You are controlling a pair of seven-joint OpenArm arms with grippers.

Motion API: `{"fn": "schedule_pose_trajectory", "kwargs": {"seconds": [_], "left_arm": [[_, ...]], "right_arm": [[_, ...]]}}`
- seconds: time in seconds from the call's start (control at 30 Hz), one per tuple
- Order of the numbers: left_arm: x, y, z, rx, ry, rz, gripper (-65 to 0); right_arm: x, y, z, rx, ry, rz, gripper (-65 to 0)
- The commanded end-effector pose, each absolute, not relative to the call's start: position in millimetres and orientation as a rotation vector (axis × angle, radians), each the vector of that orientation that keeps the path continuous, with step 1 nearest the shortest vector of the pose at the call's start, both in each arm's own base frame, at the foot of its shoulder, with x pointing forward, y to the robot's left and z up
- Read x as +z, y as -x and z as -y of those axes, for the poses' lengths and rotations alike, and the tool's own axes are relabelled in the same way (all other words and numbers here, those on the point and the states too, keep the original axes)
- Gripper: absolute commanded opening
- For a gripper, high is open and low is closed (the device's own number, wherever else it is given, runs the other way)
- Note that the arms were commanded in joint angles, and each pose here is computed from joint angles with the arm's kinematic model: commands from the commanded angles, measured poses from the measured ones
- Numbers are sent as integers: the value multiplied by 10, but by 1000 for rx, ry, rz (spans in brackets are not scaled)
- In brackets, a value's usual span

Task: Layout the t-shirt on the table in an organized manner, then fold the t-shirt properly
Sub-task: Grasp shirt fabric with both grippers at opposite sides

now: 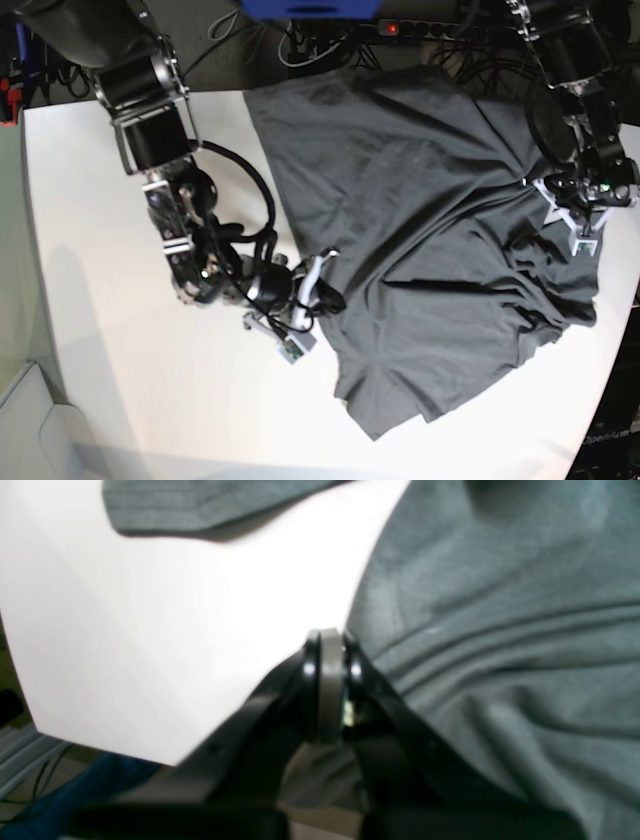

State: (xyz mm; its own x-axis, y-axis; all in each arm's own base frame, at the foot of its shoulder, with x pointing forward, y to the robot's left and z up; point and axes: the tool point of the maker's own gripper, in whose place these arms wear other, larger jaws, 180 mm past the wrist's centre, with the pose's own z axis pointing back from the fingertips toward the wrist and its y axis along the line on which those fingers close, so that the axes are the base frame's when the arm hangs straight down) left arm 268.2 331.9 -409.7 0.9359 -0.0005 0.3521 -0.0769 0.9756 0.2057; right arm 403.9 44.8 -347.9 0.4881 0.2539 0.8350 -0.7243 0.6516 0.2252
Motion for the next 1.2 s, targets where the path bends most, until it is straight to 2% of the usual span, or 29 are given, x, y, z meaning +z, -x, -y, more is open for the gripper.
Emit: {"fn": "schedule_pose_trajectory", "kwargs": {"seconds": [0.0,0.1,0.27,0.53,0.73,1.0,1.17], "left_arm": [[-3913,-2809,-3373,37,-243,418,-646],[-3821,-2831,-3214,33,-231,438,-646],[-3662,-2792,-3017,21,-232,467,-646],[-3602,-2539,-2942,-3,-260,463,-646],[-3563,-2457,-2931,-14,-275,467,-646],[-3582,-2437,-2928,-15,-273,462,-646],[-3578,-2444,-2928,-16,-273,466,-646]], "right_arm": [[-3227,-4250,-549,635,-650,931,-650],[-3274,-4447,-664,595,-674,894,-650],[-3194,-4587,-921,547,-742,917,-650],[-3332,-4432,-1149,486,-803,904,-650],[-3792,-4537,-880,249,-674,883,-649],[-4167,-4534,-538,149,-570,846,-650],[-4336,-4674,91,15,-359,871,-650]]}}
